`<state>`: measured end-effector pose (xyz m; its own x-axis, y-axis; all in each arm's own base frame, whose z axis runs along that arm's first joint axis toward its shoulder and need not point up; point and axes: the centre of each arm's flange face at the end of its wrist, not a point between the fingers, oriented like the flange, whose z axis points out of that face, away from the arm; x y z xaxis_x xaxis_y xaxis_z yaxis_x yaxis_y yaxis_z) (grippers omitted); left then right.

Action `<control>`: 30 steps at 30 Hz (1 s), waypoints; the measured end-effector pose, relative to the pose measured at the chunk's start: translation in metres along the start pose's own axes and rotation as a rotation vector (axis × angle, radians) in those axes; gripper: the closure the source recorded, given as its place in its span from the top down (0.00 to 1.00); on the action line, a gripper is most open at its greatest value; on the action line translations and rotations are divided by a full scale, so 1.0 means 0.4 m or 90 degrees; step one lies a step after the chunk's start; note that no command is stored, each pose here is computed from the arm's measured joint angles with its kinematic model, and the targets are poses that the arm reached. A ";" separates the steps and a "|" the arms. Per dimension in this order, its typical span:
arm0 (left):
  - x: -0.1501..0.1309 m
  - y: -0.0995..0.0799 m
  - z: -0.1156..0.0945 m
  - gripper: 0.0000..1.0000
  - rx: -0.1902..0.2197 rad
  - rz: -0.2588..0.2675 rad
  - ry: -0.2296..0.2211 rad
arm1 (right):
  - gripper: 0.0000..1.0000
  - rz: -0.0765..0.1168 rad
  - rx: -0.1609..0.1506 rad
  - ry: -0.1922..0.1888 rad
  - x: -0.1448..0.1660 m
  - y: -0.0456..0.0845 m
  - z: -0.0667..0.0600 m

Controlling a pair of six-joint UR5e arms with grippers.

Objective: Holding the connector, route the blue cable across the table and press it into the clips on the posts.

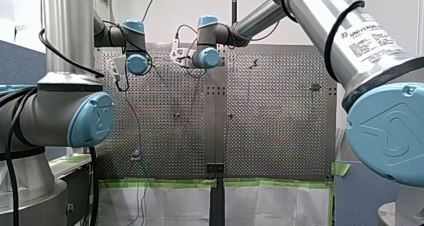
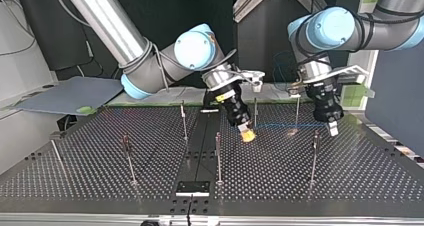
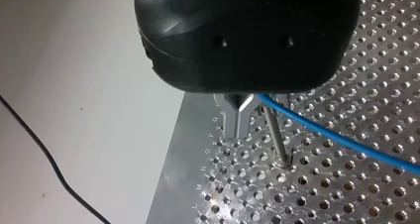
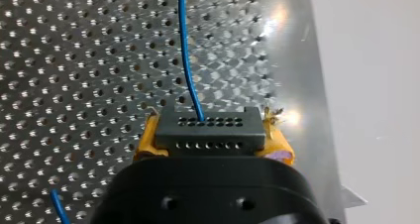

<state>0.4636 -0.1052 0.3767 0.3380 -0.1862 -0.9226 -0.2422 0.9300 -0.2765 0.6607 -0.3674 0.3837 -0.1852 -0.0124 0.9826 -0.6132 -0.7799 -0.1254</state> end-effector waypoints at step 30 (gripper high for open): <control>0.085 0.065 0.195 0.00 0.030 -0.031 -0.013 | 0.00 -0.002 0.004 0.010 -0.005 0.020 0.042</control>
<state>0.5399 -0.0628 0.3590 0.3675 -0.2251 -0.9024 -0.1821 0.9340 -0.3072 0.6690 -0.3840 0.3831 -0.1957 -0.0001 0.9807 -0.6095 -0.7834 -0.1217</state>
